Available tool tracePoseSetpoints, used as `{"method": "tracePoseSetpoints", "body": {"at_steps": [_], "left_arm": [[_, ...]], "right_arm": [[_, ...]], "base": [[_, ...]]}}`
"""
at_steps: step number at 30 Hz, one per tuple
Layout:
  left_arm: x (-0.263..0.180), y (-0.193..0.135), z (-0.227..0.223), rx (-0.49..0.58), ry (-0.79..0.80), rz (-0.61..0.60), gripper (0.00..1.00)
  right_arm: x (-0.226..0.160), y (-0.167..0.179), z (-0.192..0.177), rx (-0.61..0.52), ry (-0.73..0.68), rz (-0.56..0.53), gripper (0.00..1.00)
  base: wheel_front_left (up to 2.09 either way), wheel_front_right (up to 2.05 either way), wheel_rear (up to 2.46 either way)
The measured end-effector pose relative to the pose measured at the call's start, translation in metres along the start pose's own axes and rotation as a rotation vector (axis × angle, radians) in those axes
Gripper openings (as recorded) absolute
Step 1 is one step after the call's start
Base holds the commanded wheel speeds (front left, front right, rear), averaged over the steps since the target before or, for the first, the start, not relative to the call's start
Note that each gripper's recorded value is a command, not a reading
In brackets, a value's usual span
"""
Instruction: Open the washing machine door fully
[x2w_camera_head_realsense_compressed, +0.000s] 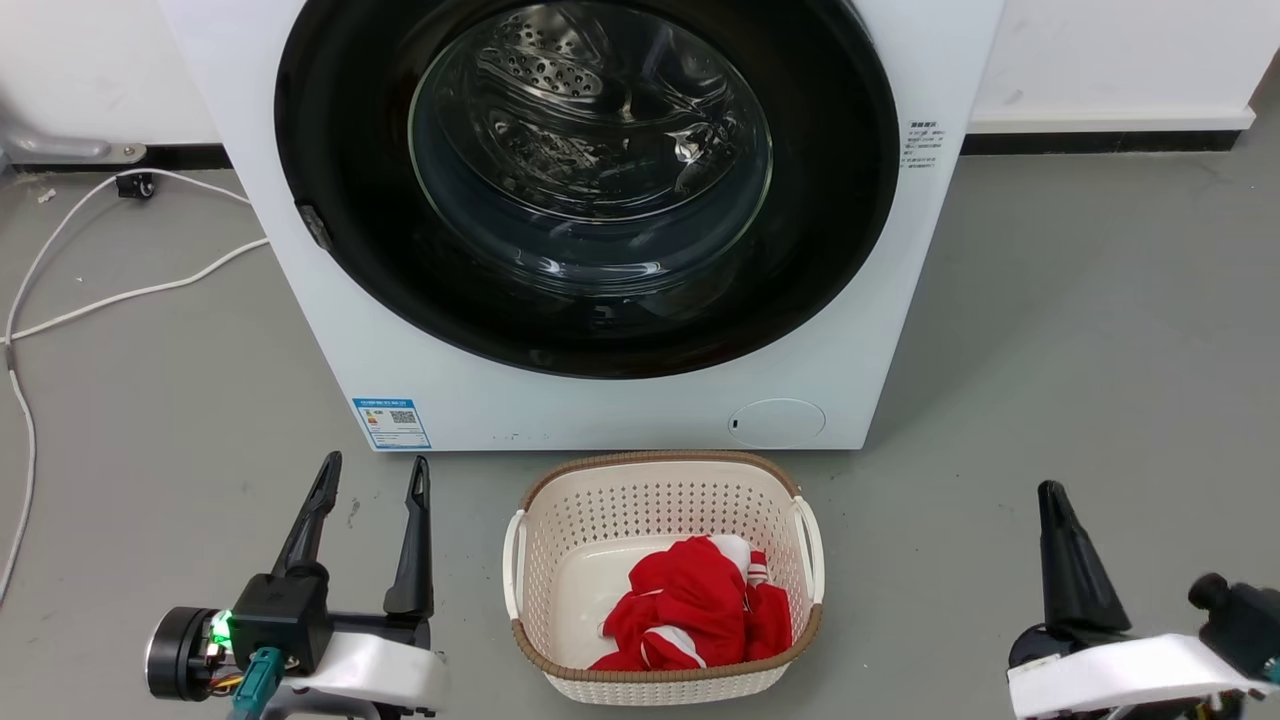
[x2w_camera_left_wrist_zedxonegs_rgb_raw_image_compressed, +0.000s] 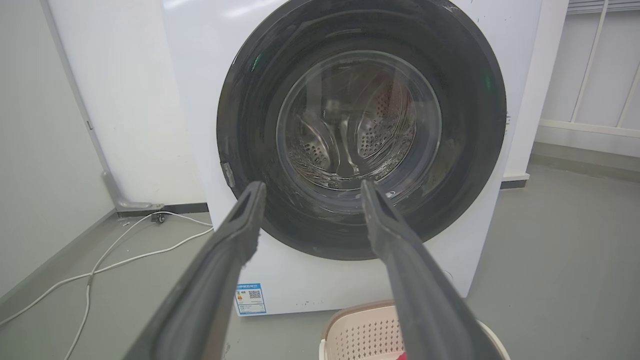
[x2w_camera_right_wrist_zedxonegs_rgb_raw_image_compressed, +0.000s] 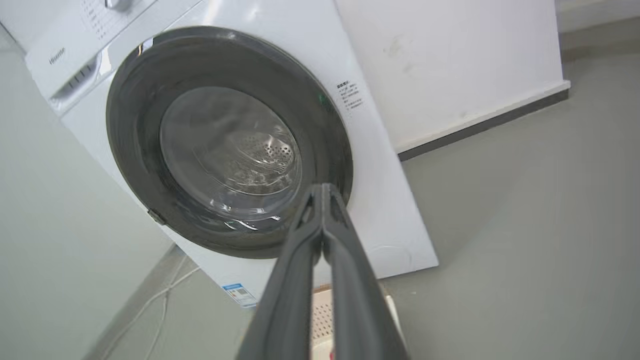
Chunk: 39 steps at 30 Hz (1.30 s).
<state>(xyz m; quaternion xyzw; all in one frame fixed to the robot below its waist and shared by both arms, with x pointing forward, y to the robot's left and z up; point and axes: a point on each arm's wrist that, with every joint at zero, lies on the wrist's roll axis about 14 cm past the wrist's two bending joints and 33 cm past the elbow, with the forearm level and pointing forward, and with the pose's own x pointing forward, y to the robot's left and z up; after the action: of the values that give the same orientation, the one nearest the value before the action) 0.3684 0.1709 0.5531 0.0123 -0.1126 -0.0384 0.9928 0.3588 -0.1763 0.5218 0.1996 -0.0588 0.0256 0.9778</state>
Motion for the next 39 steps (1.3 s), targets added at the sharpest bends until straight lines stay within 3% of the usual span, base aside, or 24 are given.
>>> {"method": "tracePoseSetpoints", "body": {"at_steps": [12, 16, 19, 27, 39], "left_arm": [[0.001, 0.0, -0.001, -0.008, 0.002, 0.006, 1.0], [0.002, 0.0, -0.003, -0.01, 0.007, 0.005, 1.0], [0.003, 0.0, -0.005, -0.012, 0.013, 0.006, 1.0], [0.018, -0.001, -0.011, -0.017, 0.017, 0.003, 1.0], [0.049, 0.0, -0.025, -0.019, 0.022, -0.016, 1.0]], "right_arm": [[-0.001, -0.023, -0.018, 1.02, -0.076, -0.23, 0.0], [0.011, -0.029, -0.007, 1.234, -0.133, -0.248, 0.0], [0.025, -0.036, 0.003, 1.299, -0.162, -0.237, 0.0], [0.09, -0.061, 0.043, 1.279, -0.189, -0.177, 0.0], [0.205, -0.046, 0.08, 1.051, -0.022, -0.038, 0.0]], "base": [[0.0, 0.0, 0.0], [0.0, 0.0, 0.0], [0.0, 0.0, 0.0], [0.0, 0.0, 0.0], [0.0, 0.0, 0.0]]}}
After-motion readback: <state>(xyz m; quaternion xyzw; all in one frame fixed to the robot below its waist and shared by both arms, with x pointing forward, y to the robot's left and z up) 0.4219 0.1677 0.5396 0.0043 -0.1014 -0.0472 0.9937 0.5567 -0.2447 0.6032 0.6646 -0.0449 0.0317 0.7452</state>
